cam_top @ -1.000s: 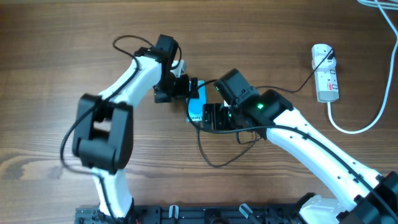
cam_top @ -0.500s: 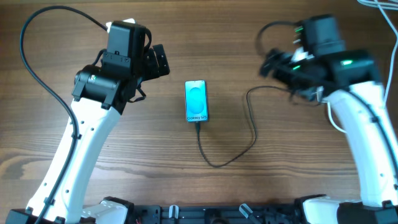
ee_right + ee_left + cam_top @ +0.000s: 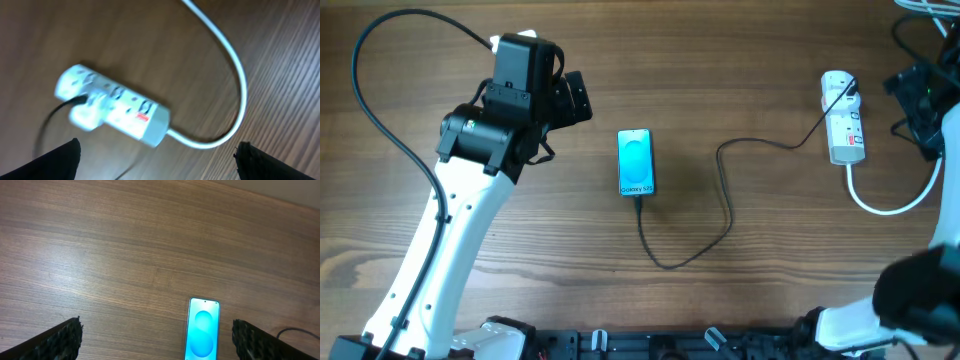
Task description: Plug charger to phone and switch on socket
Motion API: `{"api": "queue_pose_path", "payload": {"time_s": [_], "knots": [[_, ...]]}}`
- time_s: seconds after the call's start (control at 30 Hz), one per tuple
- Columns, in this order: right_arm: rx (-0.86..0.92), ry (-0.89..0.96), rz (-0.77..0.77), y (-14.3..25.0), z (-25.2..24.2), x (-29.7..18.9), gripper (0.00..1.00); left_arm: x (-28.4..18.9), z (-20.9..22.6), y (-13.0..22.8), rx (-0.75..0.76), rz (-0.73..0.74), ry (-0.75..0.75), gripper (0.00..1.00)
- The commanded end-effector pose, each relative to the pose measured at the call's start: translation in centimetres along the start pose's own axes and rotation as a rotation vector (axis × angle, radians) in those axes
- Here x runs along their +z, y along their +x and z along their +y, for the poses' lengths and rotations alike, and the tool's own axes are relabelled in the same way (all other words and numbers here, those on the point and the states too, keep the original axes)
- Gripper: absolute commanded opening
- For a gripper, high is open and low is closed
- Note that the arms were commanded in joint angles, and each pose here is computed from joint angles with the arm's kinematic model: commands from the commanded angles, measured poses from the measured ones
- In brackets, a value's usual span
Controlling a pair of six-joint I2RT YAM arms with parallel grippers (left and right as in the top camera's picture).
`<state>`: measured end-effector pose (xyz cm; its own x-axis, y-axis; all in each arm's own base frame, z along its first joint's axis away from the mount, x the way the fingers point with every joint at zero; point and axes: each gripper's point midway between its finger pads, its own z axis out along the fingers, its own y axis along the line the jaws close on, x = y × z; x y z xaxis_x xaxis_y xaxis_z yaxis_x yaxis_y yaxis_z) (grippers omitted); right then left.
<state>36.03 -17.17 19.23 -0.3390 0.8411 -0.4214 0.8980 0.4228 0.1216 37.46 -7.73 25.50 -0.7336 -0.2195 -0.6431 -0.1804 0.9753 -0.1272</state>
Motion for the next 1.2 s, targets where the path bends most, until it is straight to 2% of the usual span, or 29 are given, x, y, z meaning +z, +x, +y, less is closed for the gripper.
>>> {"api": "queue_pose_path", "payload": {"time_s": [0.0, 0.13, 0.4, 0.53, 0.77, 0.87, 1.17], "knots": [[-0.096, 0.072, -0.002, -1.2, -0.3, 4.3, 1.0, 0.3, 0.4, 0.0, -0.016, -0.003, -0.022, 1.0], [-0.252, -0.009, 0.077, 0.0, 2.1, 8.3, 1.0, 0.3, 0.4, 0.0, -0.016, -0.003, -0.022, 1.0], [-0.29, 0.024, 0.135, 1.4, 2.2, 13.7, 1.0, 0.3, 0.4, 0.0, -0.016, -0.003, -0.022, 1.0], [-0.395, -0.024, 0.174, 1.9, 2.5, 15.2, 1.0, 0.3, 0.4, 0.0, -0.016, -0.003, -0.022, 1.0], [-0.366, -0.026, 0.21, 2.0, 1.6, 16.9, 1.0, 0.3, 0.4, 0.0, -0.016, -0.003, -0.022, 1.0], [-0.418, -0.083, 0.258, 3.1, 2.2, 17.7, 1.0, 0.3, 0.4, 0.0, -0.016, -0.003, -0.022, 1.0], [-0.403, -0.086, 0.244, 2.9, 2.5, 18.1, 1.0, 0.3, 0.4, 0.0, -0.016, -0.003, -0.022, 1.0]]}}
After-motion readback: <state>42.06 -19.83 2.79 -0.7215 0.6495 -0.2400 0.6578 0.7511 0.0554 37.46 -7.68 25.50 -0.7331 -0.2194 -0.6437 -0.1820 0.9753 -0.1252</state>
